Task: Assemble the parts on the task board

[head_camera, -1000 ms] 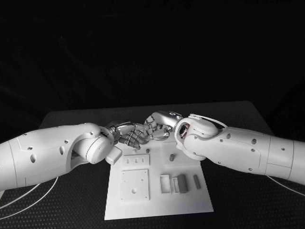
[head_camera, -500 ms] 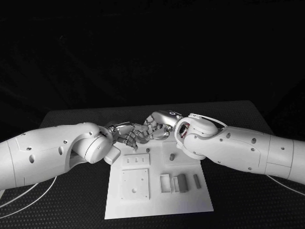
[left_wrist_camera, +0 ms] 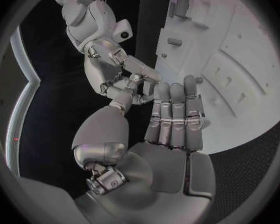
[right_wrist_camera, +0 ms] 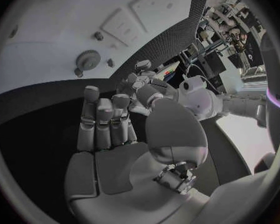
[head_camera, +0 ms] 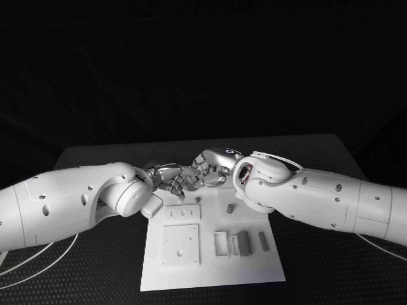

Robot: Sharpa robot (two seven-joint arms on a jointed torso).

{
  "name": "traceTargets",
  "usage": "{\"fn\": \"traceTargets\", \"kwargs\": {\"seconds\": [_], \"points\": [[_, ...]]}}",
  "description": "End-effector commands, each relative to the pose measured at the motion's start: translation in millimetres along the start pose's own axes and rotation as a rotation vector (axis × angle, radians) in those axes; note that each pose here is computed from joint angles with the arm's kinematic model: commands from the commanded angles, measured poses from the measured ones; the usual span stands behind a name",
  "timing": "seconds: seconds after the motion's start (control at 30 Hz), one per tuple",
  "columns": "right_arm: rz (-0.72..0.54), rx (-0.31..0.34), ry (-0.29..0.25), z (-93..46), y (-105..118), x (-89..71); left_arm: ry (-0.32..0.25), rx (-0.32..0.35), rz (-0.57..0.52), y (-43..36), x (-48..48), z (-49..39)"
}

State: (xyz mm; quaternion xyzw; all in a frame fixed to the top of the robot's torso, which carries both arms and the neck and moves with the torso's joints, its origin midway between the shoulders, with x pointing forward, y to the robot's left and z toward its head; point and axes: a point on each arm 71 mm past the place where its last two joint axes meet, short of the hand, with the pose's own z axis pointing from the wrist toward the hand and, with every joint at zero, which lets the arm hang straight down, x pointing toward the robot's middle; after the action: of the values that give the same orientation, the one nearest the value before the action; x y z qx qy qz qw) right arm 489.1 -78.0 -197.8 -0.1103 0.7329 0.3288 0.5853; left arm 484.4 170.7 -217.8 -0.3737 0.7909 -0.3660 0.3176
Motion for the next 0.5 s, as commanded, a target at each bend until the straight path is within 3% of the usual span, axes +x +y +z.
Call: {"fn": "traceTargets", "kwargs": {"seconds": [0.03, 0.5], "points": [[-0.006, -0.010, 0.016, -0.4, 1.6, 1.9, 0.014, 0.007, 0.002, -2.4, 2.5, 1.3], [-0.007, -0.001, 0.015, -1.3, -2.2, 1.0, 0.037, -0.005, 0.017, -2.4, 5.9, 2.0]]}}
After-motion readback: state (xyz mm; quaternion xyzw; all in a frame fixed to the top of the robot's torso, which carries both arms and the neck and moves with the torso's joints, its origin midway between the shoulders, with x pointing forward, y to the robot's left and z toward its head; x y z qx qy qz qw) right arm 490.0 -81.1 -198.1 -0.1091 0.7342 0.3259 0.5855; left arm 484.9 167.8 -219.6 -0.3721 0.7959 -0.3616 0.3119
